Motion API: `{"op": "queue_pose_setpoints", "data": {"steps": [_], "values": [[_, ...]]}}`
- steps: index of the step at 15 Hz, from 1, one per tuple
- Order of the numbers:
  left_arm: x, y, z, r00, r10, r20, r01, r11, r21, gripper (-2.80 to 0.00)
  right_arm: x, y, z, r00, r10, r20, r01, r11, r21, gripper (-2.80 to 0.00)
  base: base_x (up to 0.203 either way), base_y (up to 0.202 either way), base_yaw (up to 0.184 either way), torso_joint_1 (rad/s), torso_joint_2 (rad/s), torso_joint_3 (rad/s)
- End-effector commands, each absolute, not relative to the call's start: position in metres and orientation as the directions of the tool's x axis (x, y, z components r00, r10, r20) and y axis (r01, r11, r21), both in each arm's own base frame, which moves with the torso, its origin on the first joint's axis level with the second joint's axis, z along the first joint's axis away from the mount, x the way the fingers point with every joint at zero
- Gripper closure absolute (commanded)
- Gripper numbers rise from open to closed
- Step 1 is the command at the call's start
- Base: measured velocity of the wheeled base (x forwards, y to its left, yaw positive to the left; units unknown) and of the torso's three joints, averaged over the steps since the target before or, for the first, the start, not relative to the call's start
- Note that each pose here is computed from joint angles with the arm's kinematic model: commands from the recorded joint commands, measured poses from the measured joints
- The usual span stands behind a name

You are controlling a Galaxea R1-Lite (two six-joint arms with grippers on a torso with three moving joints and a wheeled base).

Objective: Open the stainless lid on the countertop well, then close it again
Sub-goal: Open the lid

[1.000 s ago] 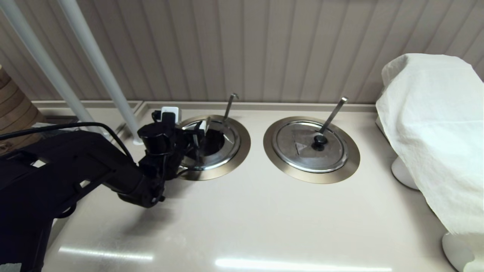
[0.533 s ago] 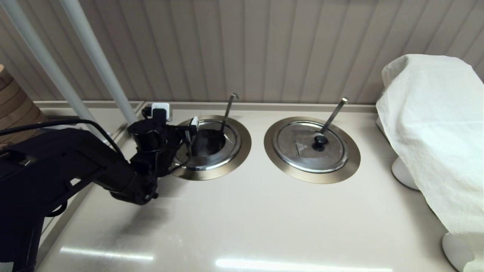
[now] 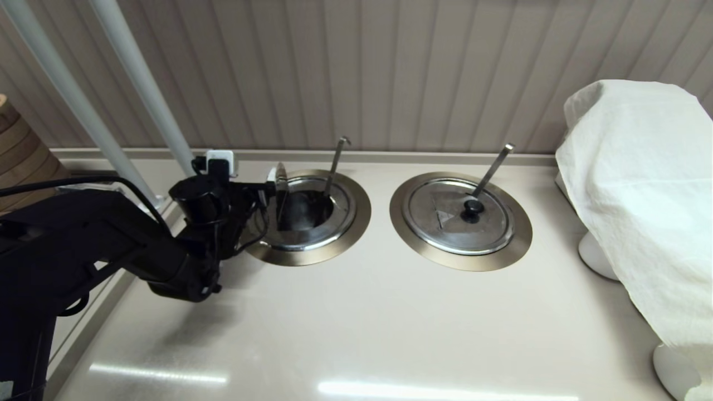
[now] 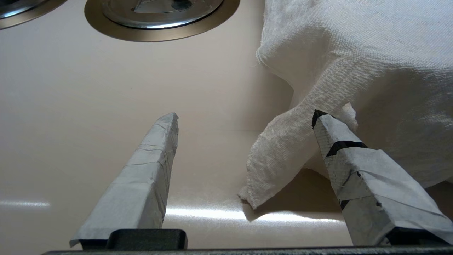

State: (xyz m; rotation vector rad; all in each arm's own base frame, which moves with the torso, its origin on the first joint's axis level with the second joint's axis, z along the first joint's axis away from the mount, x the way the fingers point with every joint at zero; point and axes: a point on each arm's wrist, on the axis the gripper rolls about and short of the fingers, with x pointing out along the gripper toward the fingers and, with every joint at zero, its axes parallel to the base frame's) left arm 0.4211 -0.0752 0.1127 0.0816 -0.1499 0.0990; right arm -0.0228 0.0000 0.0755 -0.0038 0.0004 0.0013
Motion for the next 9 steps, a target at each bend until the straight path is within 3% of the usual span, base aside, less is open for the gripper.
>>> {"op": "queue_pose_setpoints", "data": {"steps": [1, 6, 9], "values": [[0.417, -0.07, 0.106, 0.982, 0.095, 0.166, -0.111, 0.99, 0.088, -2.8, -0.023, 0.0, 0.075, 1.0, 0.002, 0.0, -0.002, 1.0, -0.005, -2.8, 0.0, 0.0, 0.0, 0.0, 0.0, 0.0], [0.387, -0.028, 0.126, 0.958, 0.184, 0.219, -0.207, 0.974, 0.09, -2.8, -0.023, 0.0, 0.075, 1.0, 0.0, 0.0, 0.0, 1.0, -0.005, -2.8, 0.0, 0.0, 0.0, 0.0, 0.0, 0.0], [0.376, -0.006, 0.158, 0.926, 0.234, 0.297, -0.264, 0.962, 0.065, -2.8, -0.023, 0.0, 0.075, 1.0, 0.001, 0.0, -0.001, 1.0, -0.005, -2.8, 0.0, 0.0, 0.0, 0.0, 0.0, 0.0]]}}
